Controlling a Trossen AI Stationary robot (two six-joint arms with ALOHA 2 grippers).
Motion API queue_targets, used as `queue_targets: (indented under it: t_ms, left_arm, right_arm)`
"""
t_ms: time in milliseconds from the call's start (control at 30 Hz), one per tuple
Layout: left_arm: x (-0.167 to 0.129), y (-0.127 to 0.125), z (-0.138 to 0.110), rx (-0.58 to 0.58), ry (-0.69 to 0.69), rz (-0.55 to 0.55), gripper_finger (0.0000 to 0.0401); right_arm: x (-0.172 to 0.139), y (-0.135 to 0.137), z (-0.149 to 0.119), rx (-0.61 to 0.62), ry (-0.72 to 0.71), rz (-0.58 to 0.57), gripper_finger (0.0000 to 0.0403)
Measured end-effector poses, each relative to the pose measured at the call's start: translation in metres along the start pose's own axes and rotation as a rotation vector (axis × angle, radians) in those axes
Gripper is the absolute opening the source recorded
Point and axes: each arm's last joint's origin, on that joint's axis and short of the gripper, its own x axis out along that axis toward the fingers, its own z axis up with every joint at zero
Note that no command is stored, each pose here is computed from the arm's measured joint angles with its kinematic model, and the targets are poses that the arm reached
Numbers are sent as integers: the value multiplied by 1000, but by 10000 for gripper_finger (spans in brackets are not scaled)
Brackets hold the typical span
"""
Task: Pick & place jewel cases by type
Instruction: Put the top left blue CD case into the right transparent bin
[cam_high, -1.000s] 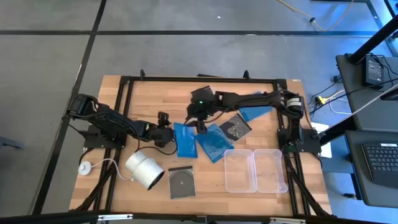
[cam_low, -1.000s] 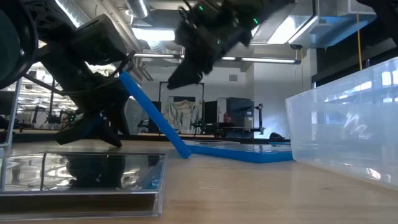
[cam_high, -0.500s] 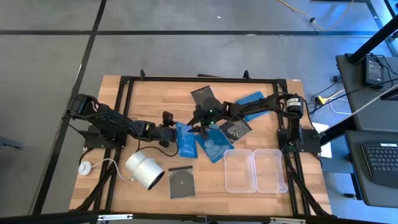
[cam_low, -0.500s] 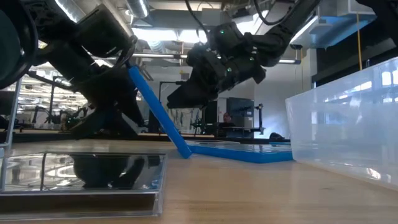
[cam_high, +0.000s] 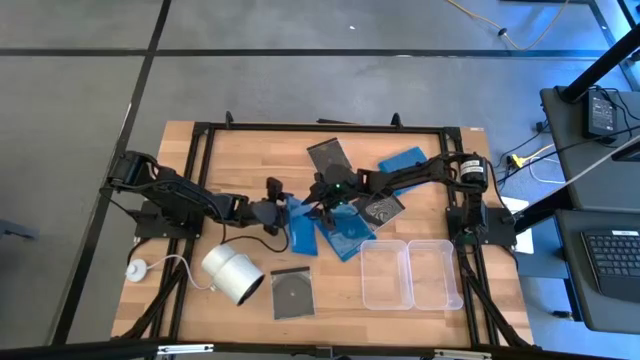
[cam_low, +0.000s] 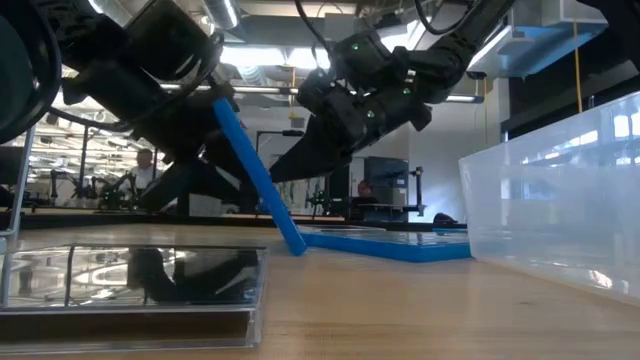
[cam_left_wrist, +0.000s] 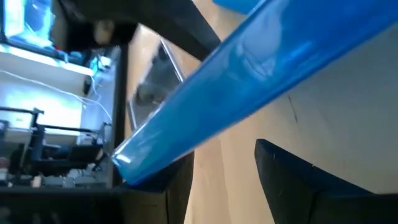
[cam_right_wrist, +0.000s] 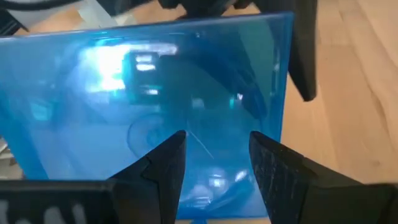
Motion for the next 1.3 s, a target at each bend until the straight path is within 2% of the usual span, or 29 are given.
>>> queue_targets:
  t_ms: [267,867,1067,1300]
  left_arm:
    - [0,6,8,-14,-74,51,168]
    - [1,8,8,-3,-73,56,169]
    - [1,9,8,63,-55,88,169]
    - [0,13,12,47,-74,139,169]
  right_arm:
    - [0,0,0,-3,-3,0,179]
    - [0,0,0,-8,-2,-1,179]
    - [0,0,0,-9,-3,-4,179]
    - [0,0,0,-8,1,-3,179]
